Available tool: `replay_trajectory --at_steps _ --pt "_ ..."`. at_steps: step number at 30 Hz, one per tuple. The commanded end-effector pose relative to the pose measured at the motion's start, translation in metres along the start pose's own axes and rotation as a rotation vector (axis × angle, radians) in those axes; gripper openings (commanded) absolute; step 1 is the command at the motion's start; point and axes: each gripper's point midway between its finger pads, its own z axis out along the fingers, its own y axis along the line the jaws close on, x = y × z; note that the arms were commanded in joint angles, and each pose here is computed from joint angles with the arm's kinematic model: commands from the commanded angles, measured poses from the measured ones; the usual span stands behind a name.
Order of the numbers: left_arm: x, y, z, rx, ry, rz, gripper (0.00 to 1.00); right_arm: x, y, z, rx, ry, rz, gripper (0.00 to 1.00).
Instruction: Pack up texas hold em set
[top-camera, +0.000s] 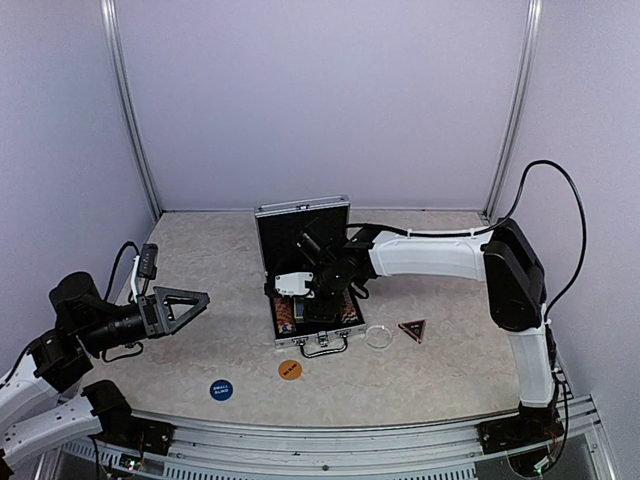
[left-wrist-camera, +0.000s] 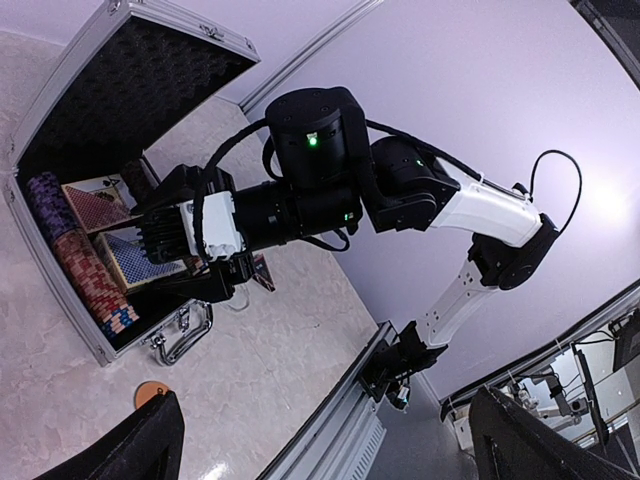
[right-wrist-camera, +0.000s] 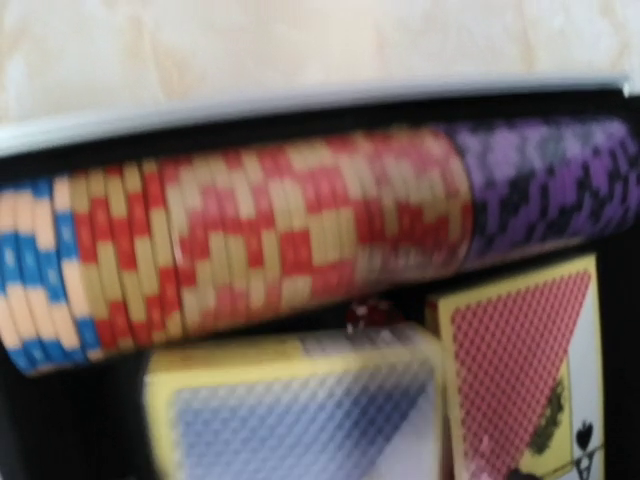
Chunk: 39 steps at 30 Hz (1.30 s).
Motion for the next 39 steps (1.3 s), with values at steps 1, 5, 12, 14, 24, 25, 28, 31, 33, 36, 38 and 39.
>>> replay_trajectory --at_steps 1,5,12,14,24,25,28,31,33,36,38,39 --pt "-0.004 -0.001 0.000 0.012 -0.022 0.012 0.99 -0.006 0.010 0.005 -0.084 -0.026 -0.004 0.82" --pt "-0.005 -0.001 0.001 0.010 -0.022 0.015 0.99 -0.008 0.015 0.004 -0.115 -0.030 -0.003 0.86" --pt "-0.005 -0.001 0.003 0.009 -0.018 0.015 0.99 -0.023 -0.015 -0.014 -0.023 -0.090 0.073 0.88" --pt "-0.005 0.000 0.003 0.005 -0.020 0.015 0.99 -0.027 -0.032 -0.024 0.032 -0.116 0.126 0.86" --pt "-0.003 0.005 0.003 -0.006 -0.020 0.005 0.99 -0.008 -0.073 -0.017 0.267 -0.045 0.363 0.71" --pt "-0.003 0.005 0.003 -0.008 -0.021 0.004 0.99 -0.004 -0.076 -0.014 0.289 -0.030 0.378 0.68" --pt "-0.003 0.005 0.002 -0.009 -0.022 0.004 0.99 0.006 -0.081 -0.006 0.339 0.013 0.392 0.64" --pt "-0.002 0.006 0.002 -0.014 -0.022 0.001 0.99 0.012 -0.082 0.001 0.355 0.050 0.381 0.64" --pt "-0.001 0.007 0.001 -0.014 -0.021 -0.002 0.99 0.012 -0.082 0.005 0.353 0.064 0.368 0.64" --pt "-0.001 0.007 0.000 -0.015 -0.024 -0.004 0.99 0.013 -0.081 0.013 0.351 0.084 0.344 0.63" --pt "-0.001 0.008 -0.001 -0.017 -0.027 -0.005 0.99 0.014 -0.079 0.017 0.346 0.095 0.322 0.63" --pt "0.000 0.008 -0.001 -0.019 -0.025 -0.006 0.99 0.013 -0.077 0.020 0.338 0.099 0.308 0.63"
